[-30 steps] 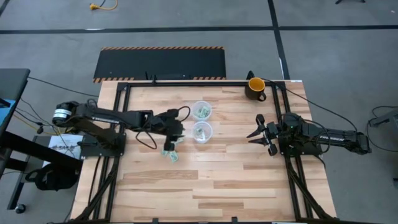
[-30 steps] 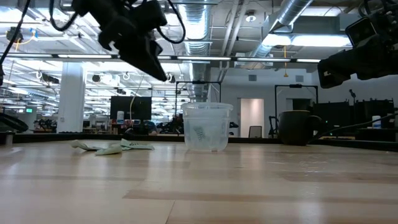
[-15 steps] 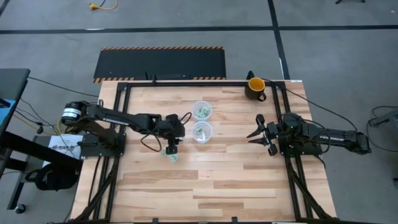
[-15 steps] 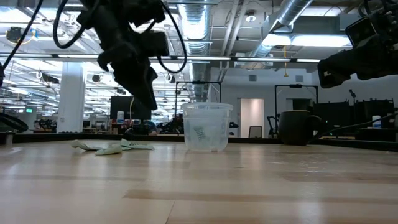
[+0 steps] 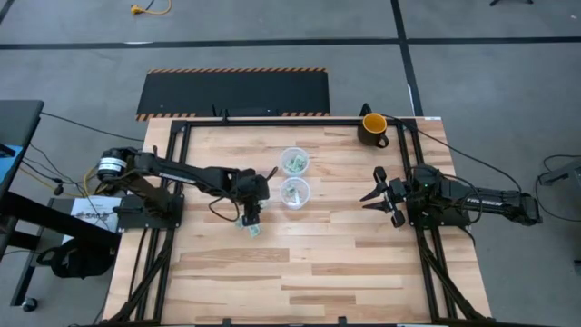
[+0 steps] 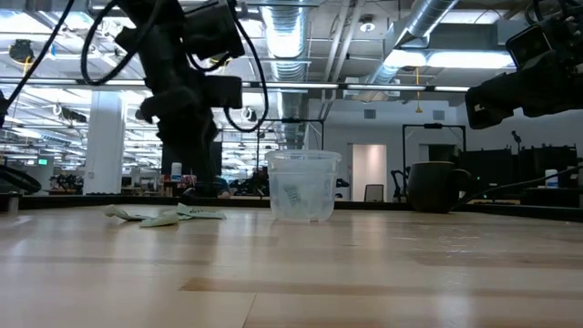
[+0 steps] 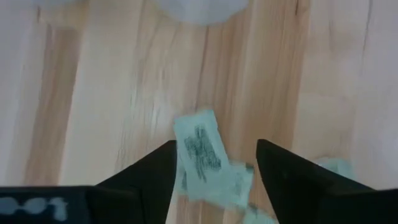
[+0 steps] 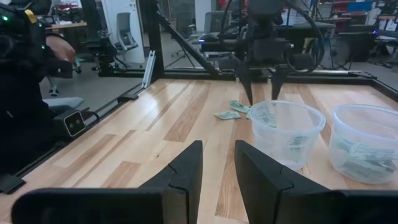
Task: Pick and place items into bin
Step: Put the green stevia packet into the bottom transparent bin
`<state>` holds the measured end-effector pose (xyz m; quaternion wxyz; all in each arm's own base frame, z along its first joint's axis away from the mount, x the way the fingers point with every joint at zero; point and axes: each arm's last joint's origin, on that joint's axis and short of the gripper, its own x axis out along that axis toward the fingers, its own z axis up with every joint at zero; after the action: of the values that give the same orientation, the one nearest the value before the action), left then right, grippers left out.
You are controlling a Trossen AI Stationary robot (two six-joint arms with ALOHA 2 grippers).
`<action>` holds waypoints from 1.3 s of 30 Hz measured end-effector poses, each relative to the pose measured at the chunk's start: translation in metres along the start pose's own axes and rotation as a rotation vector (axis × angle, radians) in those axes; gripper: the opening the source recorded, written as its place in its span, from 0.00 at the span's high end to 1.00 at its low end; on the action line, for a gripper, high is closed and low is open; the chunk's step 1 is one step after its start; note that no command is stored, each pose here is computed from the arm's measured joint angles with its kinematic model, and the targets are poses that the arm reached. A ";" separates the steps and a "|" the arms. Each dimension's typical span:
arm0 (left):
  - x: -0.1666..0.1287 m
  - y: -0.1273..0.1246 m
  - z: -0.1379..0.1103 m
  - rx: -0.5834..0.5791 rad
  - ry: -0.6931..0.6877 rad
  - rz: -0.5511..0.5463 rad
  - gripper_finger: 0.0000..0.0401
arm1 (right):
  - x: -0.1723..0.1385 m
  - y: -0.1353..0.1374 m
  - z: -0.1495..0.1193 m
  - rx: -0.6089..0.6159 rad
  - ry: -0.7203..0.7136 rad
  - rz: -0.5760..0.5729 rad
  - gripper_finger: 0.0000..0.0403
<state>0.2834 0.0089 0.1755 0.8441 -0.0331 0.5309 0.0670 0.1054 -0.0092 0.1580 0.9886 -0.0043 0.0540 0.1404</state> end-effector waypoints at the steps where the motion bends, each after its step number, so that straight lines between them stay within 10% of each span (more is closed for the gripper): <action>1: 0.000 0.000 -0.001 -0.008 0.011 0.001 0.47 | 0.000 0.000 0.000 0.000 0.001 0.000 0.78; 39: 0.032 0.009 -0.012 -0.042 0.035 -0.034 0.46 | 0.001 0.000 -0.001 0.004 0.008 0.000 0.78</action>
<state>0.2854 0.0190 0.1416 0.8349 -0.0609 0.5434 0.0631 0.1059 -0.0093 0.1573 0.9884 -0.0026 0.0583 0.1405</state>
